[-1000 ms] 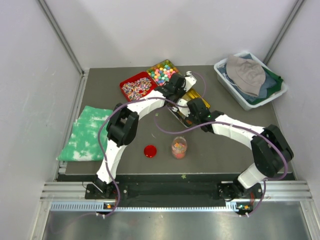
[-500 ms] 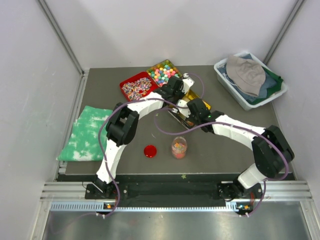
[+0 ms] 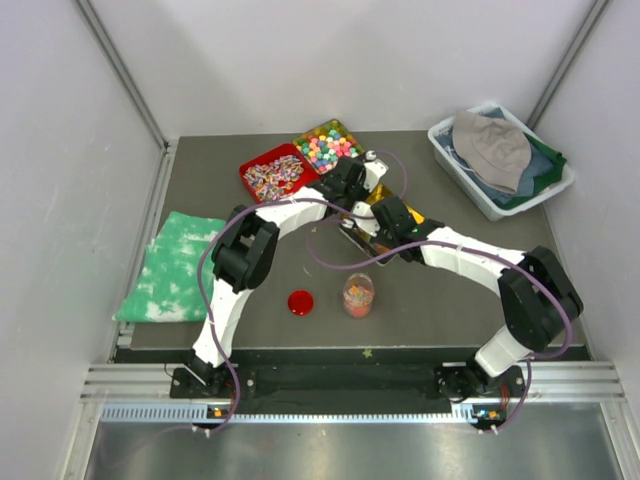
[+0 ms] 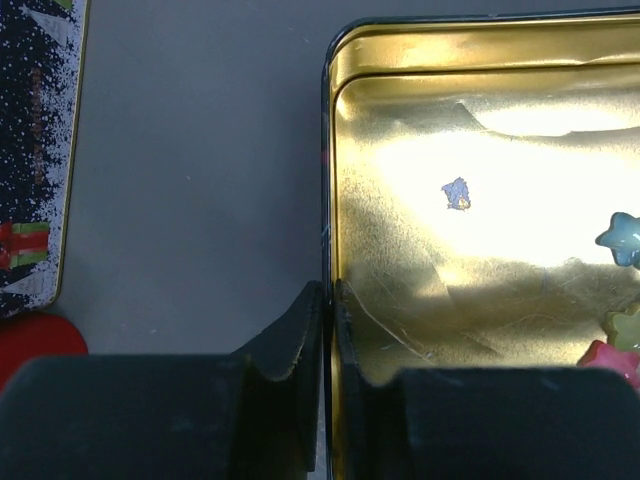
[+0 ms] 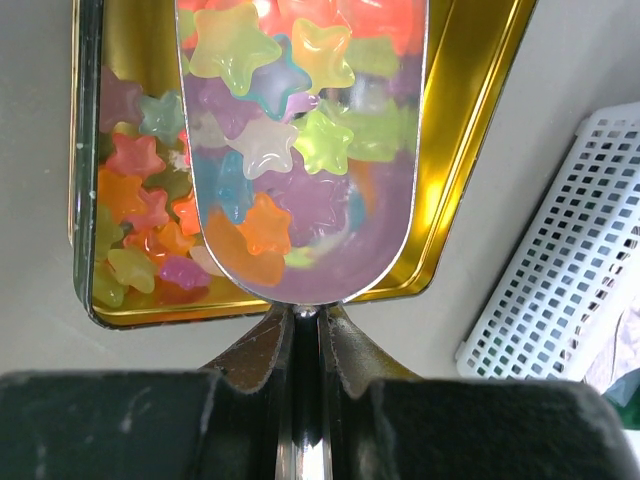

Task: Pack the candies
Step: Scoop the fake candies from the storage box.

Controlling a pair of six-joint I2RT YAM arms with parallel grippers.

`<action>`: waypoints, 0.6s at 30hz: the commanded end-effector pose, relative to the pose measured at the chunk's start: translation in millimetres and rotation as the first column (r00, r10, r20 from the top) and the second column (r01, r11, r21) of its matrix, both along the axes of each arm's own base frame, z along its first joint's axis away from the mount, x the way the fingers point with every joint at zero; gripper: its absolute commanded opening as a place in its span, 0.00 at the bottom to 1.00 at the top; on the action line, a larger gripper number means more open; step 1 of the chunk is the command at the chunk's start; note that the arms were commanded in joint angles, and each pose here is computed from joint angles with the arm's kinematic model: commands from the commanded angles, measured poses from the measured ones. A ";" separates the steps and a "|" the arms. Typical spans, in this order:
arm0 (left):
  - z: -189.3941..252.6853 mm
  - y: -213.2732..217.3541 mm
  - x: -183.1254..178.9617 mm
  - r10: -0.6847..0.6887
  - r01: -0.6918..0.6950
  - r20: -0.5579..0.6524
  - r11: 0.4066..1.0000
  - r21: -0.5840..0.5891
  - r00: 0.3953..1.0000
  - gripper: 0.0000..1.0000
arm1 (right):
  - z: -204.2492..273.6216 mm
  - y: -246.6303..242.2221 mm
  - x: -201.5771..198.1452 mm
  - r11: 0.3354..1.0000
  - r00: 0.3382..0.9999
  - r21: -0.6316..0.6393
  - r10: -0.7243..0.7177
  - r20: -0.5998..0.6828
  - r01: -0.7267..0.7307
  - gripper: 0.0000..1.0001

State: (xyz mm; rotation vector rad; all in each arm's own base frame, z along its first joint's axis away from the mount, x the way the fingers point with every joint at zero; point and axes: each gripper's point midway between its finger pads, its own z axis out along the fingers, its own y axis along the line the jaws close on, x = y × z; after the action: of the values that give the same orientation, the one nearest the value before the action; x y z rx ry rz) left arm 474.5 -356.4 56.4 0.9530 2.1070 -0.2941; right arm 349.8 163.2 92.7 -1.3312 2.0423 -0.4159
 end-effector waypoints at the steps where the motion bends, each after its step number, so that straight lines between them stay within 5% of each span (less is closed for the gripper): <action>1: 8.3 -10.3 4.9 -0.024 0.026 0.028 0.998 -0.052 0.999 0.21 | 25.6 12.2 14.3 0.999 0.997 0.035 -0.006 0.073 0.003 0.00; 7: 7.9 -10.2 6.2 -0.028 0.029 0.013 0.997 -0.069 1.000 0.50 | 26.5 11.8 13.9 1.000 0.998 0.030 -0.008 0.070 0.006 0.00; 11: 17.4 -8.6 12.7 -0.012 0.013 0.017 0.996 -0.089 1.000 0.84 | 26.3 10.6 12.6 1.000 0.998 0.025 -0.010 0.065 0.008 0.00; 18: 67.4 -9.2 27.5 -0.014 0.023 0.051 0.984 -0.177 0.999 0.96 | 24.5 9.7 12.0 1.000 0.998 0.009 -0.010 0.058 0.010 0.00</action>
State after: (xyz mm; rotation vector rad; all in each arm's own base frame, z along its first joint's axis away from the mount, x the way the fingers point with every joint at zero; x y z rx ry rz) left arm 490.4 -344.1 65.8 0.9052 2.1129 -0.3304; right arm 343.4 149.0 89.8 -1.3580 2.0860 -0.4875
